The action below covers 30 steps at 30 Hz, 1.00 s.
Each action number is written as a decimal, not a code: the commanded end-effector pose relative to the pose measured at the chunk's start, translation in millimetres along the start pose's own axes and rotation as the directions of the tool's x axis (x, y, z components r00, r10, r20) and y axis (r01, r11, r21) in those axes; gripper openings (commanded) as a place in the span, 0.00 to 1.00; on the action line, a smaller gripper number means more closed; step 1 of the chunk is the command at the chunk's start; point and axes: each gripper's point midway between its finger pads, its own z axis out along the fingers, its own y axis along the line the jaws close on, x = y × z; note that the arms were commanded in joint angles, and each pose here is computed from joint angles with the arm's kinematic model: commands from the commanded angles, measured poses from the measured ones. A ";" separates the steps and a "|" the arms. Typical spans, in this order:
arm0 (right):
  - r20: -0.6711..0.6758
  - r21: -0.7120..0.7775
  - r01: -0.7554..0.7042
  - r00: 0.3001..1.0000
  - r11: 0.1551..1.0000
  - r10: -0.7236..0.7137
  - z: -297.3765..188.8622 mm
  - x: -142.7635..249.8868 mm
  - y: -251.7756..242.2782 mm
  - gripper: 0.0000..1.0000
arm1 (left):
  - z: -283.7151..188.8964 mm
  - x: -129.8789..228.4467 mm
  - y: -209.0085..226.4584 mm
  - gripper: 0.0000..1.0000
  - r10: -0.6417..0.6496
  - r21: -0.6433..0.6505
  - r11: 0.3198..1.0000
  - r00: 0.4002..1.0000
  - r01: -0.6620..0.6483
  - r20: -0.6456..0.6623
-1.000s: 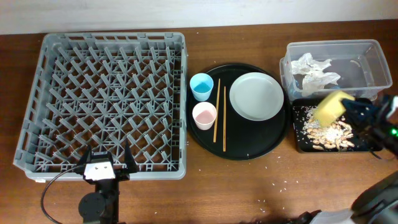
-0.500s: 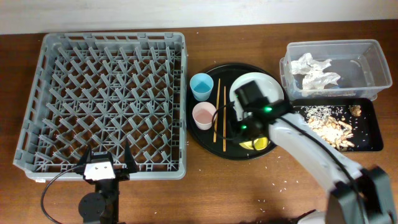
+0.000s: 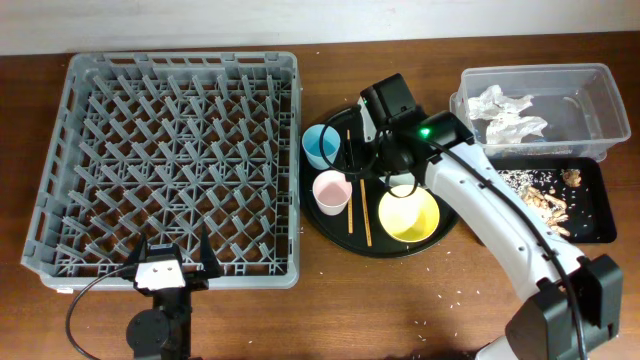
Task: Sort waste into correct bins and load items into the dishwasher rack
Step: 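Set the yellow bowl down and grasp the pink cup with the right gripper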
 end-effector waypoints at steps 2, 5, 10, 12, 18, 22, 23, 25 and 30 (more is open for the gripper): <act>-0.107 -0.006 -0.116 0.988 0.993 0.115 35.4 14.5 -1.1 0.58 | -0.1 1.4 -1.3 1.00 0.016 0.007 1.000 1.000 -0.016 -0.003; -0.144 0.016 -0.151 0.978 0.988 0.152 57.4 19.1 -5.9 0.53 | -0.1 1.4 -1.3 1.00 0.017 0.007 1.000 1.000 -0.017 -0.003; -0.196 0.024 -0.157 0.968 0.987 0.159 77.5 29.1 -7.0 0.49 | -0.1 1.4 -1.3 1.00 0.016 0.006 1.000 1.000 -0.016 -0.003; -0.199 0.026 -0.156 0.967 0.987 0.159 78.1 29.9 -7.1 0.48 | -0.1 1.4 -1.3 1.00 0.016 0.006 1.000 1.000 -0.016 -0.003; -0.203 0.028 -0.157 0.966 0.987 0.159 77.9 30.9 -7.4 0.48 | -0.1 1.4 -1.3 1.00 0.016 0.007 1.000 1.000 -0.016 -0.003; -0.209 0.031 -0.157 0.965 0.987 0.160 79.0 33.5 -8.3 0.43 | -0.1 1.4 -1.3 1.00 0.016 0.006 1.000 1.000 -0.016 -0.003; -0.213 0.033 -0.157 0.964 0.987 0.160 79.9 35.3 -8.7 0.42 | -0.1 1.4 -1.3 1.00 0.016 0.007 1.000 1.000 -0.016 -0.003; -0.222 0.038 -0.157 0.962 0.987 0.162 82.3 39.8 -10.4 0.39 | -0.1 1.4 -1.3 1.00 0.016 0.007 1.000 1.000 -0.016 -0.003; -0.217 0.036 -0.157 0.963 0.987 0.161 84.8 40.2 -10.8 0.29 | -0.1 1.4 -1.3 1.00 0.016 0.007 1.000 1.000 -0.016 -0.003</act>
